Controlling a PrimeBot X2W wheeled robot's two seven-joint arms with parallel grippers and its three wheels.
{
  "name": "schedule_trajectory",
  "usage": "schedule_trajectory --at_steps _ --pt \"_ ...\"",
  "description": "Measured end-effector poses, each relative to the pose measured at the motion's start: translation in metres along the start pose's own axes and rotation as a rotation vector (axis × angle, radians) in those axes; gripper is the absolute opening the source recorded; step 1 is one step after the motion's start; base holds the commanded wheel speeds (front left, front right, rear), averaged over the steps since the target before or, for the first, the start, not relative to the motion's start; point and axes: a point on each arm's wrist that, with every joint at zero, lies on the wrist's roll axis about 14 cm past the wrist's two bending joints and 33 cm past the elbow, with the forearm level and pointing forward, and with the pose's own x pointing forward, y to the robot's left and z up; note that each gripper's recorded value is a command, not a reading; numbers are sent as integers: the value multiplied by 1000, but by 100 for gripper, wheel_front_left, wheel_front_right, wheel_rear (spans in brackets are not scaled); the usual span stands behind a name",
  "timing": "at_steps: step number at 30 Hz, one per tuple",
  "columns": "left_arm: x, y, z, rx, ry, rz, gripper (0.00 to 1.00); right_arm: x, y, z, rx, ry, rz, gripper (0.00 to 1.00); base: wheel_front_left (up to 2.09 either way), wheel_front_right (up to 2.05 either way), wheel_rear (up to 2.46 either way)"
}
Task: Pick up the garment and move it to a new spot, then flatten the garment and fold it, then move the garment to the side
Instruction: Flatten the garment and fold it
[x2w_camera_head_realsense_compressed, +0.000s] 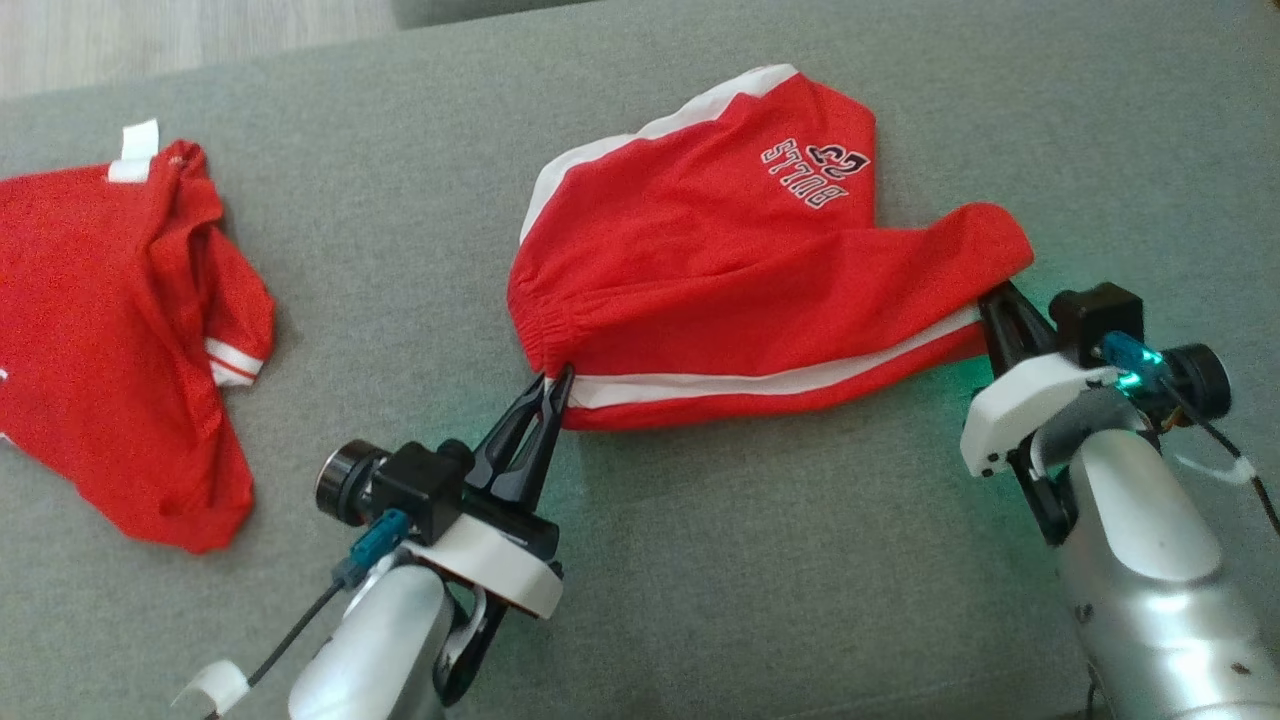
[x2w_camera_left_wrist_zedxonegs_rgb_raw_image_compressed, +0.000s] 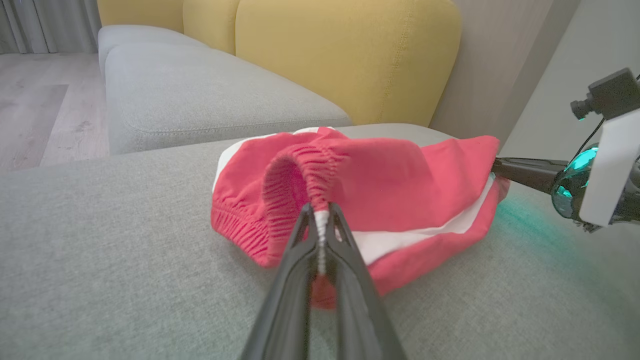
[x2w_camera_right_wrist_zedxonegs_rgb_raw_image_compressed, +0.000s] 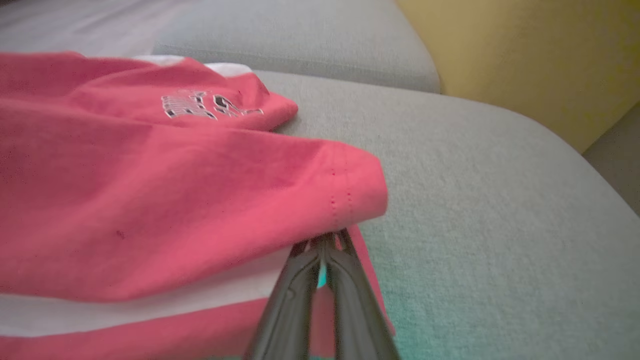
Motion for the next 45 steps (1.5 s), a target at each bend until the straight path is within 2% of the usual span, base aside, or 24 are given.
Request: schedule_trajectory --at_steps 7,16,19,38,45 --pt "-4 -2 17 6 -48 14 0 -24 -4 32 49 -175 -12 0 0 0 0" --pt "-10 2 42 24 -119 42 0 -73 -15 109 142 -512 -19 0 0 0 0" --pt "-13 5 52 28 -148 54 0 -88 -12 123 169 -582 -6 0 0 0 0" --pt "-53 0 87 87 -268 107 0 -137 13 155 151 -736 84 0 0 0 0" --pt "-58 9 140 215 -366 81 0 -145 5 181 120 -828 61 0 0 0 0"
